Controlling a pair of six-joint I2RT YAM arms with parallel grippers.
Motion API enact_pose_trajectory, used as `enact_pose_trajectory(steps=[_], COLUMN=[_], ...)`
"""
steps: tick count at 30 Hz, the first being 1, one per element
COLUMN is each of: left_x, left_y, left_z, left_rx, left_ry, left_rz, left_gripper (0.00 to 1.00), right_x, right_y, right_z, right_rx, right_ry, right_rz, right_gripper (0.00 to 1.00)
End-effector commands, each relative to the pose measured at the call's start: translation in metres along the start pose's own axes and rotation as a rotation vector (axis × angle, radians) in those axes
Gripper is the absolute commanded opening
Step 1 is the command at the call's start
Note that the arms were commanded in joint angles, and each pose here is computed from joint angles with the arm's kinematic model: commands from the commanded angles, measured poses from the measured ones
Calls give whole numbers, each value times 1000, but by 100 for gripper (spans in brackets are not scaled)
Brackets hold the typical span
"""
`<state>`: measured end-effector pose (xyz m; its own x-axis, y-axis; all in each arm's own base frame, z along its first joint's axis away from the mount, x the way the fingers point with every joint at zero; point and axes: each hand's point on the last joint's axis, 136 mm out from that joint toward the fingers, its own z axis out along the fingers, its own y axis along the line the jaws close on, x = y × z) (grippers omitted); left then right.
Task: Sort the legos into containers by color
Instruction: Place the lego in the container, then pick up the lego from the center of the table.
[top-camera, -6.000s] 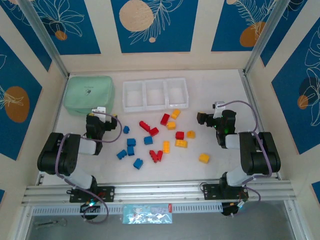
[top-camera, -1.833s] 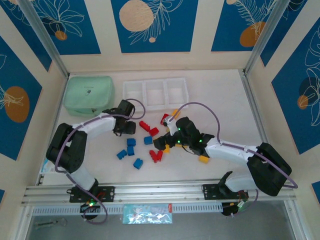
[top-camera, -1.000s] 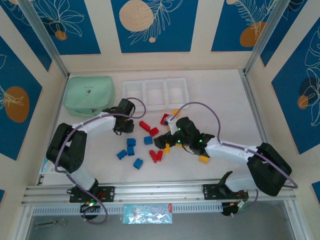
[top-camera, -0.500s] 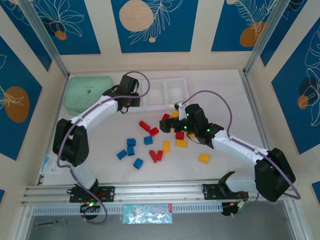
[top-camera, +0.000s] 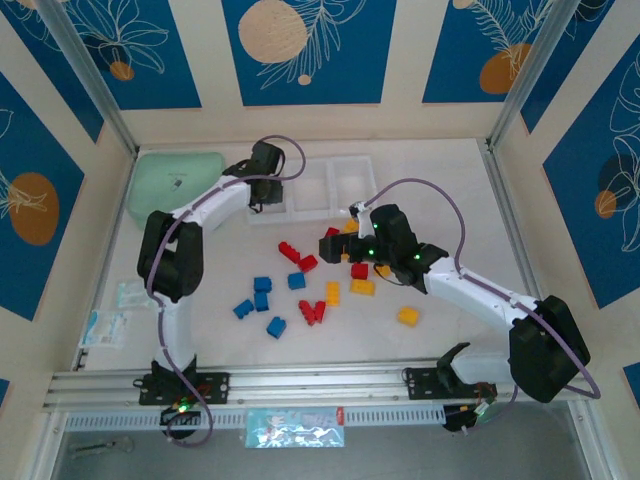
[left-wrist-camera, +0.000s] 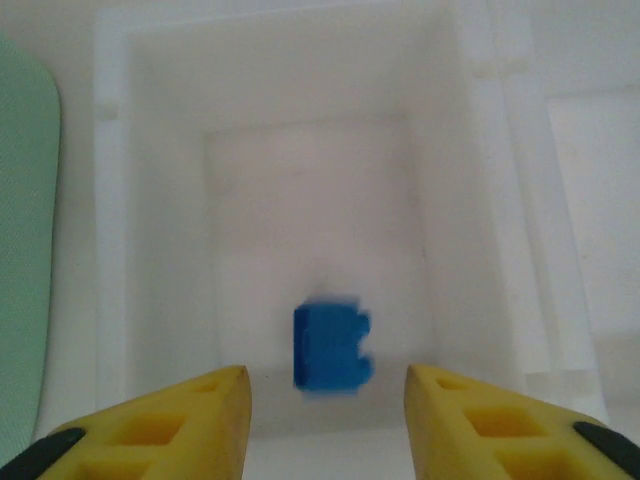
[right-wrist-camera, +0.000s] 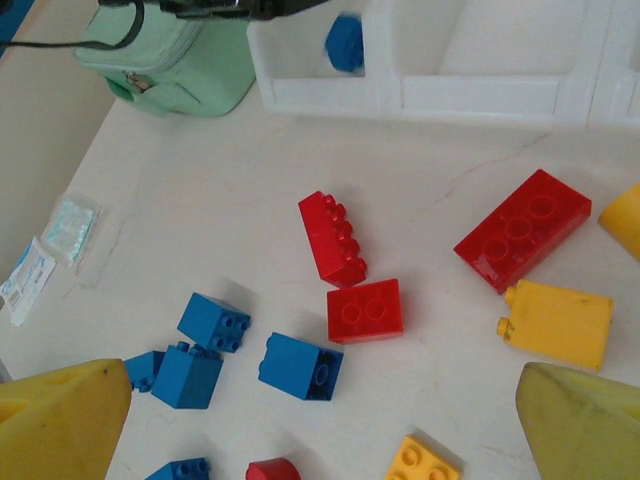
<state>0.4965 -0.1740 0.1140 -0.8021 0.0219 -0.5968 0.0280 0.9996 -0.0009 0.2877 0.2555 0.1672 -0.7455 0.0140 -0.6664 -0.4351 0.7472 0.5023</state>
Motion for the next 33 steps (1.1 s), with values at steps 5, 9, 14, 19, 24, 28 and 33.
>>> enact_pose_trajectory(steps=[5,9,14,19,24,28,33], left_x=[-10,6,51,102,151,183,208], left_y=[-9,-17,-15,-6,-1,6,0], left_z=[-35,-61,-84,-103,-114,-117,-113], left_rx=[96,201,252,257,263,244,258], left_ry=[-7,6,73,135,217,277,337], left_rz=[-11,-48,-55,-82,-95,-103,-96], left_gripper=[52,55,59,62,63,64,66], right_x=[-8,-1,13,31,53,69,86], right_y=[10,11,12,21,31,38,36], right_z=[-15,-16,-13,-6,5,11,20], right_rx=[-25,-30,-28,-46,-59,-81,-88], right_ry=[3,37,94,147,194,211,235], right_rz=[-13,-6,7,-11,-30,-36,-26], right_gripper=[99,99,99,99,99,99,99])
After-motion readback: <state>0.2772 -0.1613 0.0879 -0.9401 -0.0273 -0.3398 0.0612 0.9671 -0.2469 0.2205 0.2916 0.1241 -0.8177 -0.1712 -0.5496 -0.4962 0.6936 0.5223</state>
